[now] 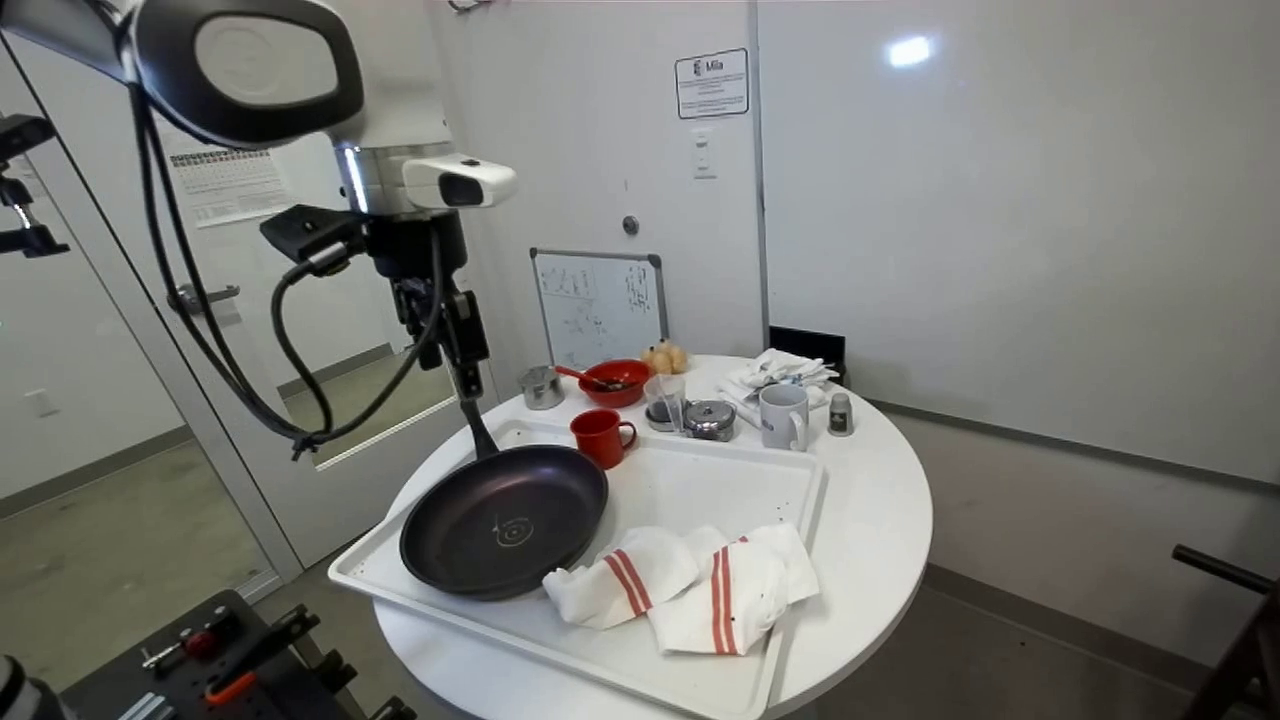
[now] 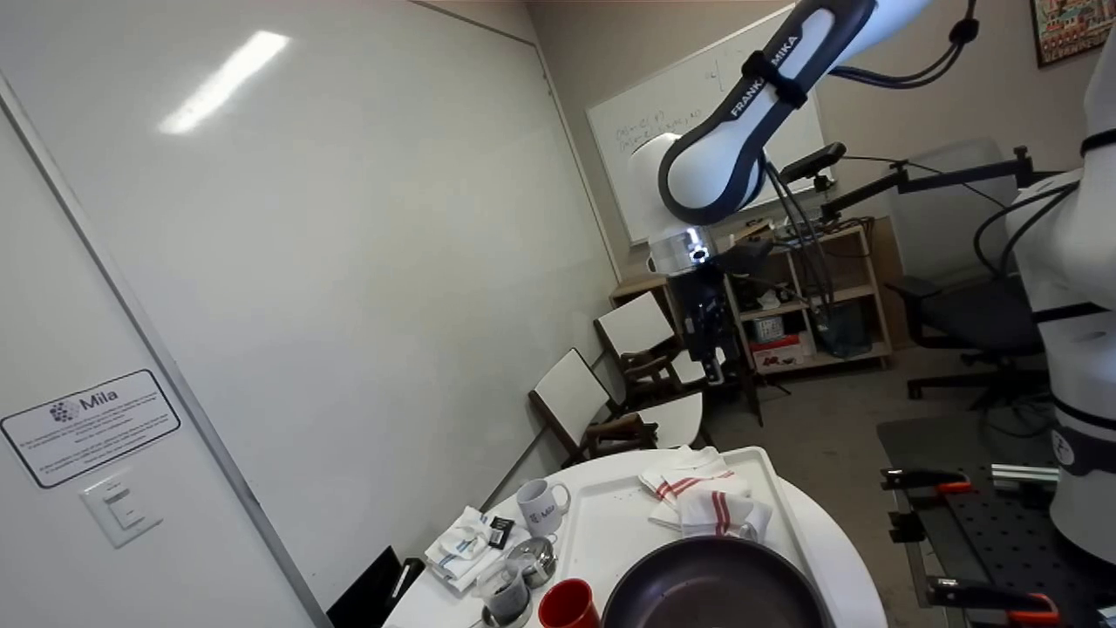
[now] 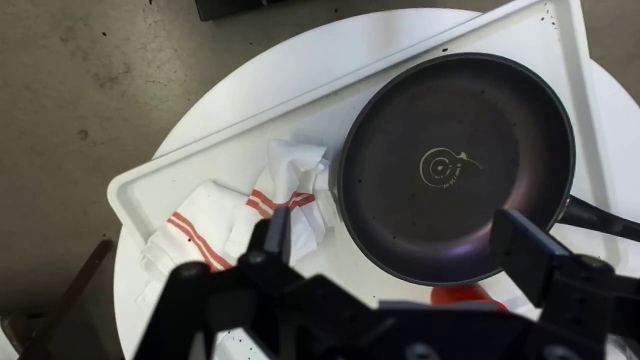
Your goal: Use the red striped cloth to wipe the pan
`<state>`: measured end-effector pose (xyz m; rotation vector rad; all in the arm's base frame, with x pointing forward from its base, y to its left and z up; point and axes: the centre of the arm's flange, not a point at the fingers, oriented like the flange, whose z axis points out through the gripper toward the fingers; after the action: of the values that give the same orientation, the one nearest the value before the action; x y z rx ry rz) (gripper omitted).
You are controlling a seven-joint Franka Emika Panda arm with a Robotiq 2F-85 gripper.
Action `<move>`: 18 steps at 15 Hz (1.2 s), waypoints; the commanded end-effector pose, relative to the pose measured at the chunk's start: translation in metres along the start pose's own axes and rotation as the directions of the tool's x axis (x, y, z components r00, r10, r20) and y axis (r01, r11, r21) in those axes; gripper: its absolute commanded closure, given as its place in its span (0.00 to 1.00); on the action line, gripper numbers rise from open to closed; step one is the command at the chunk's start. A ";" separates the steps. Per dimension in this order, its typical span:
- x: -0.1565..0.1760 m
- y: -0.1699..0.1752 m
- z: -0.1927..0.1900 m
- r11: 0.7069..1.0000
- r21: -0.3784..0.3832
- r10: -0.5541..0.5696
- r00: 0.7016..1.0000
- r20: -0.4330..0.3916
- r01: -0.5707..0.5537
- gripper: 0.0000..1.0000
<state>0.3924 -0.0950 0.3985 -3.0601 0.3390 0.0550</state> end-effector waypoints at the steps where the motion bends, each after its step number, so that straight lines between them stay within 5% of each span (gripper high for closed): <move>1: 0.052 -0.003 0.027 0.998 0.035 0.059 0.998 0.030 -0.060 0.00; 9: 0.120 0.005 0.114 0.983 0.039 0.177 0.981 0.074 -0.180 0.00; 18: 0.135 0.019 0.179 0.962 -0.071 0.263 0.965 0.005 -0.262 0.00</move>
<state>0.5076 -0.1263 0.2256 -3.0213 0.6971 0.1336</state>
